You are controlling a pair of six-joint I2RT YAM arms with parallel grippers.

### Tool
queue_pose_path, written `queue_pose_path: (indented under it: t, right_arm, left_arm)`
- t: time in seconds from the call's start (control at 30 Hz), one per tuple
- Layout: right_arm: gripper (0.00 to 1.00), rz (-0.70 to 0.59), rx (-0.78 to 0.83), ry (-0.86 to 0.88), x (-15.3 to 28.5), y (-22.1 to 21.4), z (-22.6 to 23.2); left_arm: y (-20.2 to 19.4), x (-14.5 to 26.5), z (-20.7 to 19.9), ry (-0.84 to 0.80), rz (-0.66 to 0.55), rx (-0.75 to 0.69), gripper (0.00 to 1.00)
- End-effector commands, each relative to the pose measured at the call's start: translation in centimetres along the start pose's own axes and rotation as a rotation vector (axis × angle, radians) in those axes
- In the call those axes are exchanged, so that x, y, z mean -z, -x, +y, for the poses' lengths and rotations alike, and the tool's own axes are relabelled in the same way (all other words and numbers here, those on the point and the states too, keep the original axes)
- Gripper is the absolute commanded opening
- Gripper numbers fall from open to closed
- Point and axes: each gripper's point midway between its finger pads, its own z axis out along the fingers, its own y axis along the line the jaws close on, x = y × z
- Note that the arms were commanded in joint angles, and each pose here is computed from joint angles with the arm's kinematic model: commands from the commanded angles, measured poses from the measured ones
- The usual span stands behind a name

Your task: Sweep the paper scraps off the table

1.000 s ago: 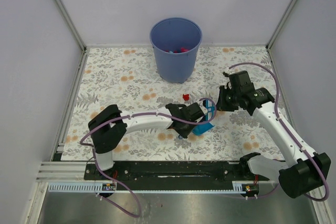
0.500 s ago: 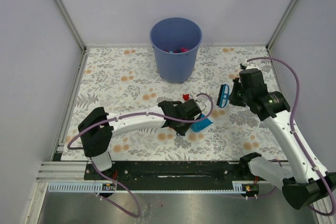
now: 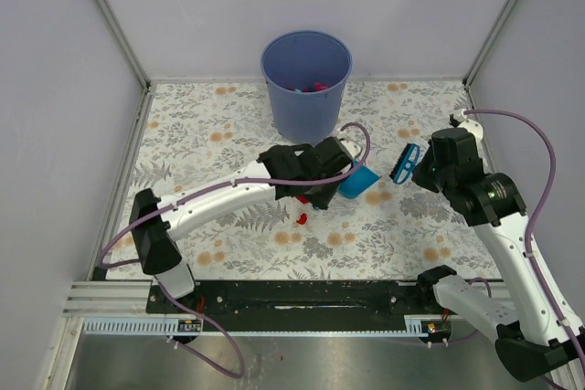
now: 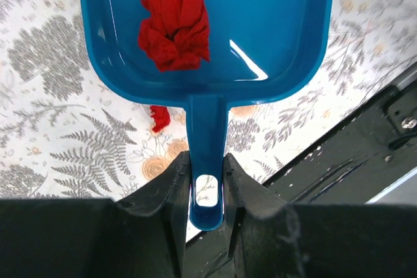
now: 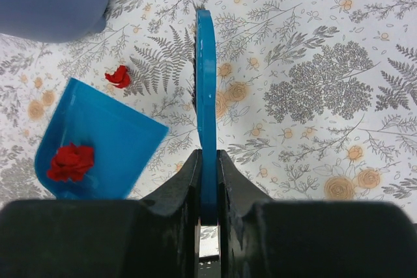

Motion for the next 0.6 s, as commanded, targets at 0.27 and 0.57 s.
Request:
queue_pose_path:
  t: [0.27, 0.57]
  right_arm:
    - [0.0, -0.035, -0.143, 0.022, 1.7, -0.7, -0.8]
    - [0.0, -0.015, -0.188, 0.059, 1.9, -1.9, -0.7]
  left_arm:
    - [6.9, 5.7, 1.0, 0.032, -0.09, 0.081, 0.0]
    - [9.7, 7.7, 2.6, 0.03, -0.11, 0.141, 0.0]
